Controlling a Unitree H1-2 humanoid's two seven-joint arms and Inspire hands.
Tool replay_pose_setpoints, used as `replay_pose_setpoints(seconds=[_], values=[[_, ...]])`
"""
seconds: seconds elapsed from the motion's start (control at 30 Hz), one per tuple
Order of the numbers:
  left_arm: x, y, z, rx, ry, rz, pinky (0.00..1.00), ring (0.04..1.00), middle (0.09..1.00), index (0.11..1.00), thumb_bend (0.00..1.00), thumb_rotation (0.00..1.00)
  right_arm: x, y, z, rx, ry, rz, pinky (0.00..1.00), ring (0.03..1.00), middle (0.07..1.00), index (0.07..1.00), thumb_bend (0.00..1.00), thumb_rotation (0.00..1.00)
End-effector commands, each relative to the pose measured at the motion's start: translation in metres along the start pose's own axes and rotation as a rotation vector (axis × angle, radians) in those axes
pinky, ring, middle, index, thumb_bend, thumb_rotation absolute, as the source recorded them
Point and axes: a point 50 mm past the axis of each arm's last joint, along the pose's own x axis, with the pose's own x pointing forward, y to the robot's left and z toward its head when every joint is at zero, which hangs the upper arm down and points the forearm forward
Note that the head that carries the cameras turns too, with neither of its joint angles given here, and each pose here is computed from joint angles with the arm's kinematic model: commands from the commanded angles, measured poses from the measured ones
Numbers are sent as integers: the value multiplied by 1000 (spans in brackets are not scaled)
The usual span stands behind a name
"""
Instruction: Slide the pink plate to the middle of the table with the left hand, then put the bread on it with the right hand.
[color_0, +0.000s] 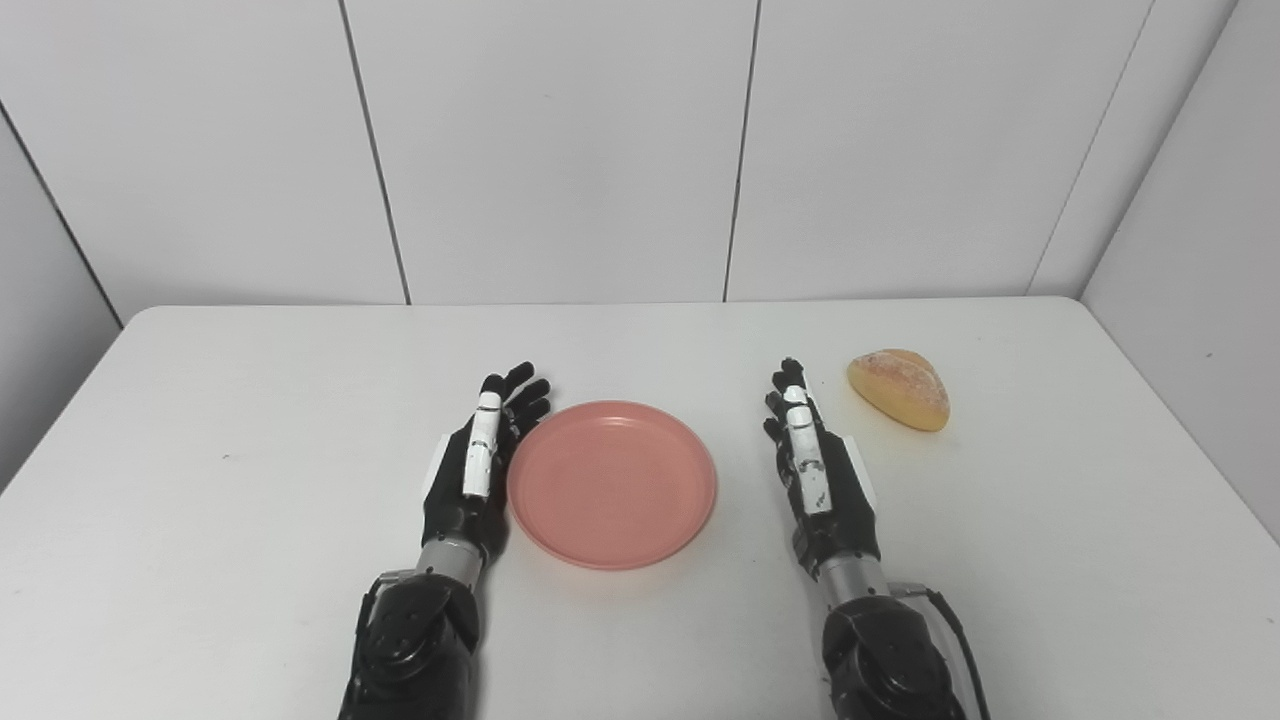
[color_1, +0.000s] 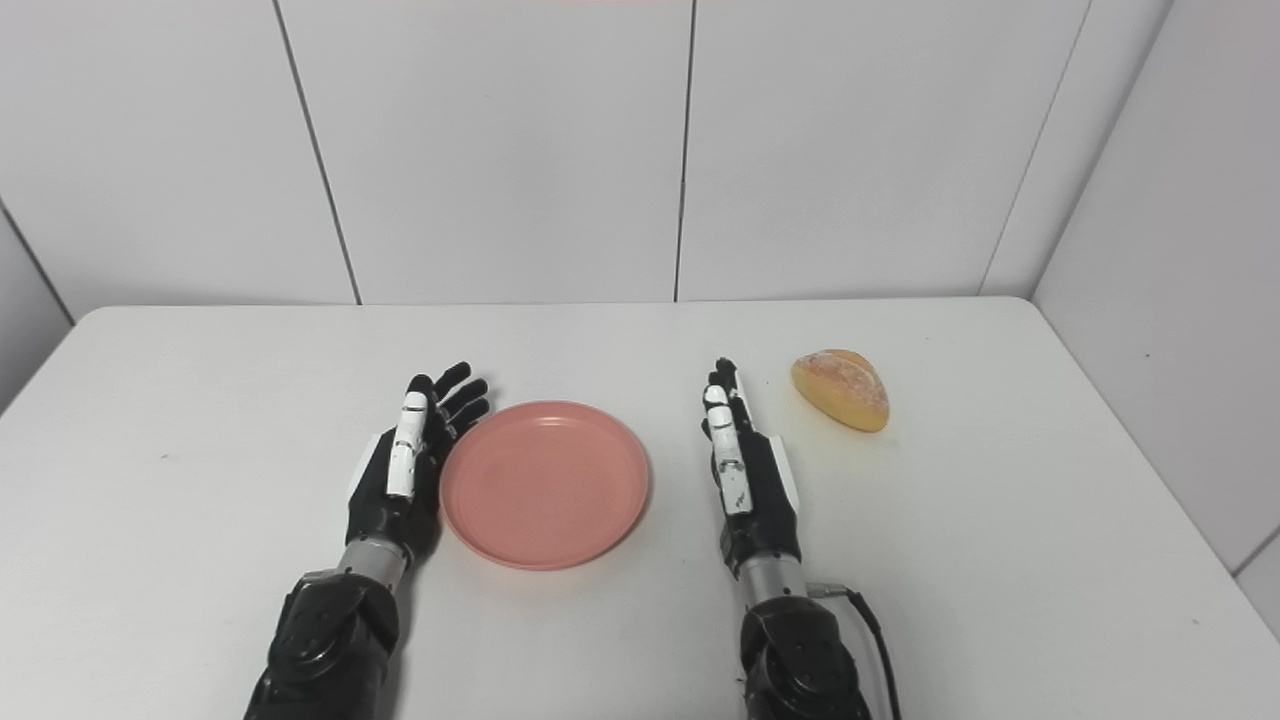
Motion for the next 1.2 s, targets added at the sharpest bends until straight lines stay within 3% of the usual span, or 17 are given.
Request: replay_pose_setpoints(seconds=[0.0, 0.23, 0.43, 0.63, 0.87, 1.17], values=[[-1, -9, -6, -20, 10, -27, 926, 898, 871, 856, 501, 1000, 15, 12, 20, 13, -74, 22, 1000, 1000, 1000, 1000, 460, 952], [-4, -12, -11, 16, 1, -36, 937, 900, 877, 867, 490, 1000, 15, 13, 19, 7, -82, 28, 1000, 1000, 1000, 1000, 457, 949], [-1, -8, -10, 73, -54, -25, 983, 924, 896, 881, 497, 1000, 17, 10, 22, -3, -92, 13, 1000, 1000, 1000, 1000, 461, 921], [-1, -6, -5, 33, -122, -42, 992, 947, 920, 897, 461, 1000, 20, 3, 25, -32, -111, -10, 1000, 1000, 1000, 1000, 506, 901], [-3, 0, -6, 85, -167, -35, 996, 962, 936, 921, 467, 1000, 27, -9, 30, -70, -150, -52, 1000, 1000, 1000, 993, 578, 889], [-2, 3, -7, 70, -179, -28, 1000, 992, 967, 956, 453, 1000, 39, -33, 41, -279, -226, -94, 1000, 997, 981, 999, 607, 938]])
